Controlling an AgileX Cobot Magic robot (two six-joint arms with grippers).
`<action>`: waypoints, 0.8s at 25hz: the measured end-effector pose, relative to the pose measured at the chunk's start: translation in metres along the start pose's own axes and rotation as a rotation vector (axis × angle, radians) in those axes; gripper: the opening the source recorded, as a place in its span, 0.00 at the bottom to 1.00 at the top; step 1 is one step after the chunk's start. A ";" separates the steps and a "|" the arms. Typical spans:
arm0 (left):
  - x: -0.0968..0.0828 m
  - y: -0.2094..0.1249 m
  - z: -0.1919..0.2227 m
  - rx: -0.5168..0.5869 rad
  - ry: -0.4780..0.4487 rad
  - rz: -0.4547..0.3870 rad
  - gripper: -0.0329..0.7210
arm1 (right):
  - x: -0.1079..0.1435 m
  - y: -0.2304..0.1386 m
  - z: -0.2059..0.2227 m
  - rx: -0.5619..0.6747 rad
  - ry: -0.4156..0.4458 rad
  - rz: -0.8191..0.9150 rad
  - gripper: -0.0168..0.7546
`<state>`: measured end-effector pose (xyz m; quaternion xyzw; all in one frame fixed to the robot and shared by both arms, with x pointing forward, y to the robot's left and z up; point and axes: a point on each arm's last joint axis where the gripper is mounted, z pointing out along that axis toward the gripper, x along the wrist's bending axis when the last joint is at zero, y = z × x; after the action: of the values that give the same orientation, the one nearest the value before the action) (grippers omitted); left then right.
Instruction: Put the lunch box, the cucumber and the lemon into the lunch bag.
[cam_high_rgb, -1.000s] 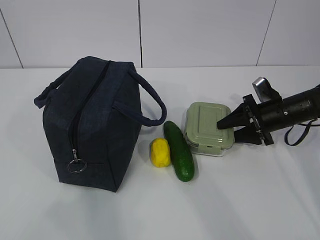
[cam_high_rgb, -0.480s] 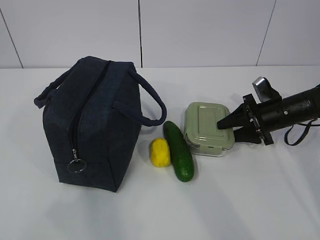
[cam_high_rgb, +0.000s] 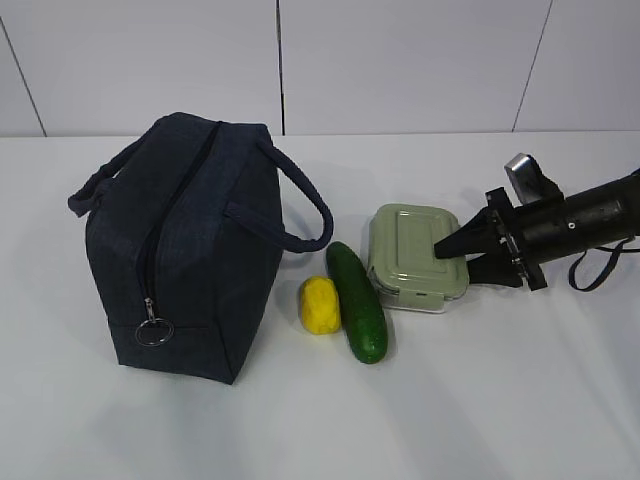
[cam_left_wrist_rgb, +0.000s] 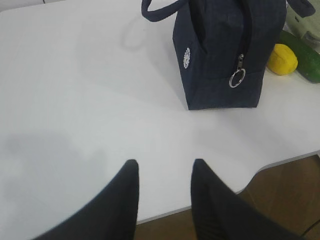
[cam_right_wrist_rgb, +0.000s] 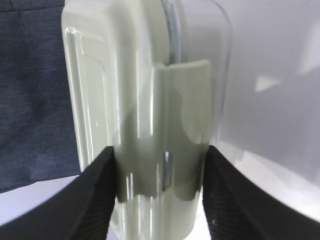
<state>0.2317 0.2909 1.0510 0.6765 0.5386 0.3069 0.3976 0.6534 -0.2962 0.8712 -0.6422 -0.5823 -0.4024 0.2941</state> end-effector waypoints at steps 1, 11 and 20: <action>0.000 0.000 0.000 0.000 -0.001 0.000 0.36 | 0.000 0.000 0.000 0.000 0.000 0.000 0.52; 0.000 0.000 0.000 0.000 -0.001 0.000 0.36 | 0.000 0.000 0.000 0.000 0.003 0.001 0.51; 0.000 0.000 0.000 0.000 -0.001 0.000 0.36 | 0.000 0.000 0.000 -0.002 0.004 0.002 0.51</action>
<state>0.2317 0.2909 1.0510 0.6765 0.5386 0.3066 0.3978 0.6536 -0.2961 0.8715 -0.6422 -0.5808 -0.4040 0.2949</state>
